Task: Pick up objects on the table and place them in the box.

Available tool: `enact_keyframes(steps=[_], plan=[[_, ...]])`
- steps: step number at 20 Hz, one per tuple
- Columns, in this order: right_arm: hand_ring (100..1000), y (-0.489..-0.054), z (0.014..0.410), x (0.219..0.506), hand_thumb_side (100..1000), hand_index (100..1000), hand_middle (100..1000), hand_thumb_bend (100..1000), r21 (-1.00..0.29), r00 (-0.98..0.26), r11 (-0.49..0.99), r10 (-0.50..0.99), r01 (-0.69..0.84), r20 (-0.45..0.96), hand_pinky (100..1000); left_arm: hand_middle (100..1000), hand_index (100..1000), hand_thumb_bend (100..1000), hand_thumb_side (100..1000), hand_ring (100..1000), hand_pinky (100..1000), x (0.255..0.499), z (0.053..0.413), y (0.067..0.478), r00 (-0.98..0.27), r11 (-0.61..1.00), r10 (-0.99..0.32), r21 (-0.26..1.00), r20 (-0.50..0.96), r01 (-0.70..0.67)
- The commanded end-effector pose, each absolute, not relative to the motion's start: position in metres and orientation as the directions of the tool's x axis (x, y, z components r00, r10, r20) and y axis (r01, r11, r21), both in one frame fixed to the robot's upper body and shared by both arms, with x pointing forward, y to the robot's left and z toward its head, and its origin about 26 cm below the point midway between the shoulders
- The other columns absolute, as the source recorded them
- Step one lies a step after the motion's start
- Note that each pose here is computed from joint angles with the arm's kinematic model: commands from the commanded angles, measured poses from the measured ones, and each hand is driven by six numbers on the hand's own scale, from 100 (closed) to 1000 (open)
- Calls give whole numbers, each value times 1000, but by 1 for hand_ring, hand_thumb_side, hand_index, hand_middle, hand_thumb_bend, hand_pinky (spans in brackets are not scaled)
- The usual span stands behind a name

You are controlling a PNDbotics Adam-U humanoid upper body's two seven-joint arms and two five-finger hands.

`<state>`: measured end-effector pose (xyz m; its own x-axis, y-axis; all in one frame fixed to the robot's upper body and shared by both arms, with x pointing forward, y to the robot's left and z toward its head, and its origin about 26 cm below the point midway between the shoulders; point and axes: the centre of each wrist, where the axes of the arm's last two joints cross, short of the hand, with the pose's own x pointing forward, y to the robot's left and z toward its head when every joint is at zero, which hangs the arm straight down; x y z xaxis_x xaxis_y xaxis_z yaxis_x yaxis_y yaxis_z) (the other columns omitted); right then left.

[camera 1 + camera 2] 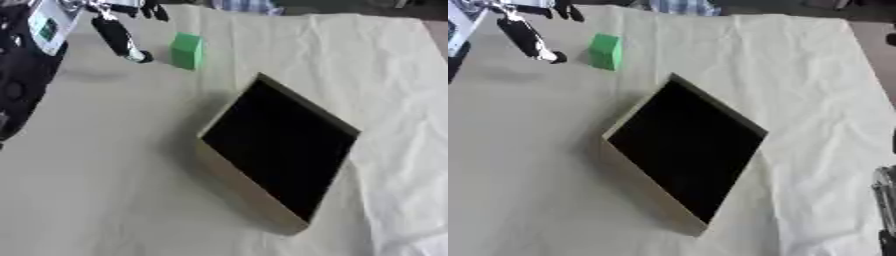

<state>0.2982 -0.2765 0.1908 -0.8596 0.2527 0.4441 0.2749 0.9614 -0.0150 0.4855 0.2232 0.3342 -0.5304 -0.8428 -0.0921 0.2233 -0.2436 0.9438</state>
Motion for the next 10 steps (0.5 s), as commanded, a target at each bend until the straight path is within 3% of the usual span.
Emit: enact_keyframes(steps=[1, 10], plan=[[675, -277, 199, 297, 775, 761, 599, 100, -17, -872, 963, 252, 270, 420, 646, 895, 959, 375, 238, 923, 858, 481, 354, 220, -519, -217, -849, 960, -97, 175], [669, -275, 203, 298, 781, 759, 594, 100, -12, -880, 966, 242, 260, 409, 644, 908, 974, 444, 290, 938, 875, 483, 358, 222, -462, -191, -881, 971, -105, 146]])
